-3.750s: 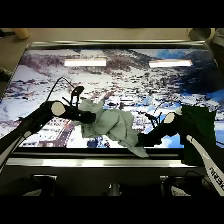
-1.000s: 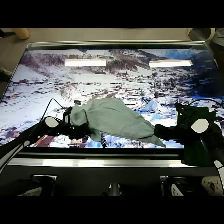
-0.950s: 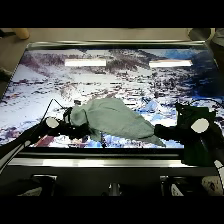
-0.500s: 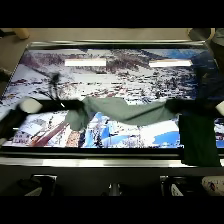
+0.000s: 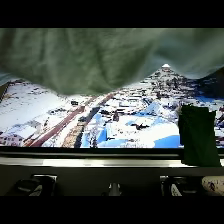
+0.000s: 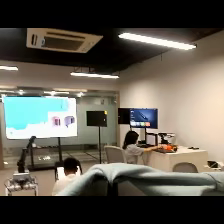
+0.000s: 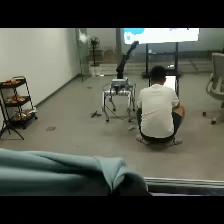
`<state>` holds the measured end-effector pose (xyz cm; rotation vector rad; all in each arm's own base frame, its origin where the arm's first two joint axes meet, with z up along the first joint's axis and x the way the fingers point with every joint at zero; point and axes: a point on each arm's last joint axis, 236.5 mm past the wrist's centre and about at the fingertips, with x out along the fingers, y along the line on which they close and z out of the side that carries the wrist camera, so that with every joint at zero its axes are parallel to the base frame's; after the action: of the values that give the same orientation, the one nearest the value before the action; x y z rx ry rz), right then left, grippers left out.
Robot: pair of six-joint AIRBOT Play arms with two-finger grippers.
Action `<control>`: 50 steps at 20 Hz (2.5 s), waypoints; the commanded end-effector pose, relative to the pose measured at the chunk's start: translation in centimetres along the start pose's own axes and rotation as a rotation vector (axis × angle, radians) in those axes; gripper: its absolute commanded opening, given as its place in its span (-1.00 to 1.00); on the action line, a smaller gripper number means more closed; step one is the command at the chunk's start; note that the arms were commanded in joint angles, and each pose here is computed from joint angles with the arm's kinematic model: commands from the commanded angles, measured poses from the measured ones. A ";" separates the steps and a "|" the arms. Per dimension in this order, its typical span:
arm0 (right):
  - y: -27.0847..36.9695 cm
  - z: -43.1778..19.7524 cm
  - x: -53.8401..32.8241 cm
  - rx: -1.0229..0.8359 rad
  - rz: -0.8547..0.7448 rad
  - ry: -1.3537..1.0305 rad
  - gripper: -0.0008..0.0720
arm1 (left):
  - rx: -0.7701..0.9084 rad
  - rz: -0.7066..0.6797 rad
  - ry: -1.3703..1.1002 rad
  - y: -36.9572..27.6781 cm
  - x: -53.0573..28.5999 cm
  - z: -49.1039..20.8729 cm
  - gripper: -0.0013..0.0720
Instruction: Fold the shirts.
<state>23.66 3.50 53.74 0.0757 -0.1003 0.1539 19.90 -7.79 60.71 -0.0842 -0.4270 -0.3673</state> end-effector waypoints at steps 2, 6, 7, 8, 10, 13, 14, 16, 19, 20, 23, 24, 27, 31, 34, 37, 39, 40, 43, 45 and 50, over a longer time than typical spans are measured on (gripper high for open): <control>-0.5 -0.7 -1.2 0.008 -0.036 0.058 -0.93 | 0.132 0.135 -0.021 3.4 1.0 0.9 -0.91; -3.0 -13.3 1.7 0.052 -0.095 0.568 -0.93 | 0.205 0.233 0.193 7.8 5.6 -6.8 -0.91; -3.5 -17.9 2.3 0.109 -0.109 0.747 -0.93 | 0.208 0.259 0.299 9.3 6.8 -10.5 -0.91; -3.6 -22.1 2.8 0.154 -0.109 0.907 -0.93 | 0.191 0.278 0.417 10.8 7.6 -14.7 -0.91; -3.7 -30.3 4.9 0.223 -0.082 1.130 -0.93 | 0.094 0.312 0.692 13.2 8.3 -25.6 -0.91; -5.2 -41.6 11.2 0.363 -0.119 1.143 -0.93 | -0.047 0.322 1.011 14.5 7.8 -41.9 -0.90; -5.5 -44.7 13.1 0.424 -0.139 1.121 -0.93 | -0.105 0.315 1.105 14.3 7.1 -46.9 -0.90; -5.9 -50.1 15.6 0.552 -0.182 1.123 -0.93 | -0.249 0.313 1.268 13.2 5.2 -55.1 -0.90; -4.1 -54.6 17.3 0.739 -0.170 1.171 -0.93 | -0.498 0.291 1.450 9.7 2.7 -62.9 -0.90; -3.5 -55.2 17.8 0.793 -0.161 1.171 -0.93 | -0.573 0.269 1.488 8.3 2.2 -64.4 -0.90; -3.9 -54.5 19.1 0.790 -0.145 1.114 -0.71 | -0.656 0.239 1.546 6.5 1.4 -65.8 0.24; -4.4 -53.2 19.2 0.744 -0.112 1.105 -0.19 | -0.636 0.218 1.572 6.9 0.7 -65.2 0.77; -8.0 -49.5 16.9 0.637 -0.071 1.134 0.41 | -0.564 0.182 1.765 9.2 -5.1 -62.8 0.52; -11.5 -52.8 5.3 0.630 -0.150 1.500 0.35 | -0.629 0.286 1.872 9.9 -14.6 -62.4 0.19; -9.6 -56.7 1.9 0.698 -0.161 1.552 0.35 | -0.758 0.315 1.891 6.5 -21.2 -65.1 0.20; -8.5 -58.2 0.3 0.713 -0.124 1.597 0.36 | -0.877 0.285 1.836 3.8 -22.2 -67.3 0.20; -8.3 -58.1 -0.1 0.709 -0.108 1.615 0.36 | -0.884 0.309 1.796 3.8 -21.6 -68.5 0.20; -8.3 -58.1 -0.2 0.708 -0.108 1.617 0.37 | -0.882 0.315 1.789 3.9 -21.4 -68.9 0.20; -8.8 -58.3 -0.6 0.679 -0.120 1.632 0.42 | -0.900 0.342 1.758 3.9 -20.8 -70.2 0.11; -9.6 -58.9 -1.3 0.642 -0.145 1.656 0.49 | -0.905 0.372 1.728 4.4 -20.2 -70.6 -0.34; -6.9 -62.3 -2.5 0.783 -0.071 1.733 0.54 | -0.882 0.345 1.711 4.5 -19.5 -69.9 -0.90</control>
<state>28.75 -0.04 -7.34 0.6284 1.6618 0.0868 31.70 -8.25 -11.30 -0.6403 1.4815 -0.1529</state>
